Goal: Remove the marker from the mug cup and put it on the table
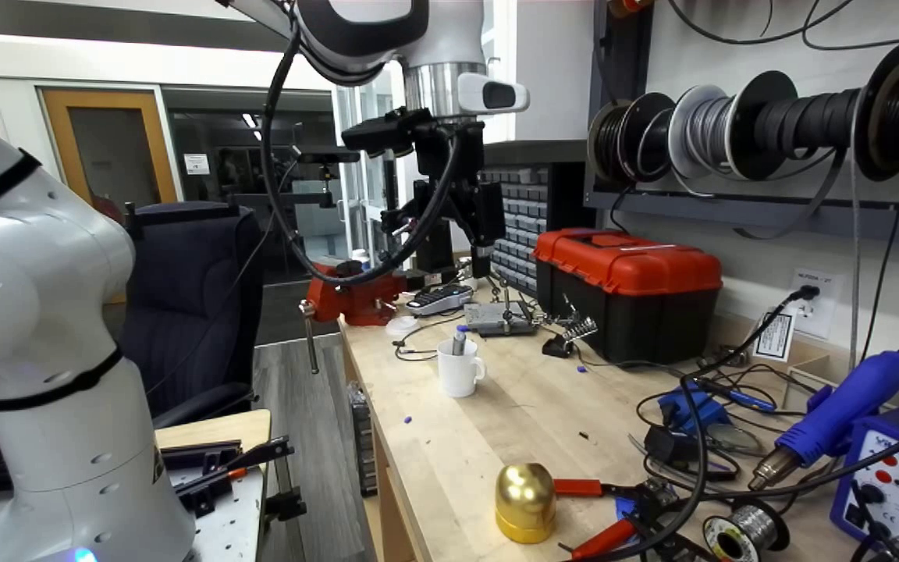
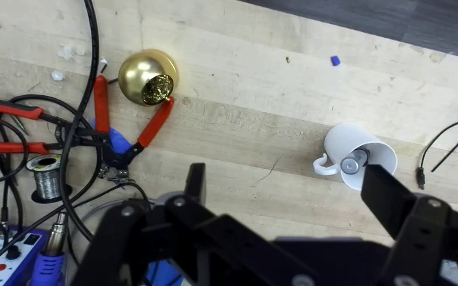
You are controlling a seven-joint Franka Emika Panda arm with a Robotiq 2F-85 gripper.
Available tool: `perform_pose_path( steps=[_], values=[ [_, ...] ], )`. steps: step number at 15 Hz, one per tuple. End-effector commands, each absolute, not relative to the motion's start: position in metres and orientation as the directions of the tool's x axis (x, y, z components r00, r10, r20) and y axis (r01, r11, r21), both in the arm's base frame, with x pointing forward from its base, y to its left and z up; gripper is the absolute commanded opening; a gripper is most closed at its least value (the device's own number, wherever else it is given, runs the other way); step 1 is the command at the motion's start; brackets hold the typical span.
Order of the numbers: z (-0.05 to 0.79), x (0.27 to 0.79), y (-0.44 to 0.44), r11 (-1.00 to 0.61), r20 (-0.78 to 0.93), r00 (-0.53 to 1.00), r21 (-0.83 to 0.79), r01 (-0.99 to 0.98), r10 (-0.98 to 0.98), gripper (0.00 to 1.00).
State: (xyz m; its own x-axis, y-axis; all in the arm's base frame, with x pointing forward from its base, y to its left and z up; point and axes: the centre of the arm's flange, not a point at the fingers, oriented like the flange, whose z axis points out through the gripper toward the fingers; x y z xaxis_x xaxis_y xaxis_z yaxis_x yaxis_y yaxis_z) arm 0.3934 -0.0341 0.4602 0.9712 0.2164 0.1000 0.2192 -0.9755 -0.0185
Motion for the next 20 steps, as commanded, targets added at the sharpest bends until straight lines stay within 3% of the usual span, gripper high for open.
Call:
perform_pose_path(
  steps=[1,20],
  values=[
    [0.436,0.41,-0.018,-0.973,0.123,0.967,-0.028,0.229,0.224,1.0],
    [0.358,0.476,0.055,-0.94,0.07,0.95,-0.145,0.31,0.303,1.0]
  ],
)
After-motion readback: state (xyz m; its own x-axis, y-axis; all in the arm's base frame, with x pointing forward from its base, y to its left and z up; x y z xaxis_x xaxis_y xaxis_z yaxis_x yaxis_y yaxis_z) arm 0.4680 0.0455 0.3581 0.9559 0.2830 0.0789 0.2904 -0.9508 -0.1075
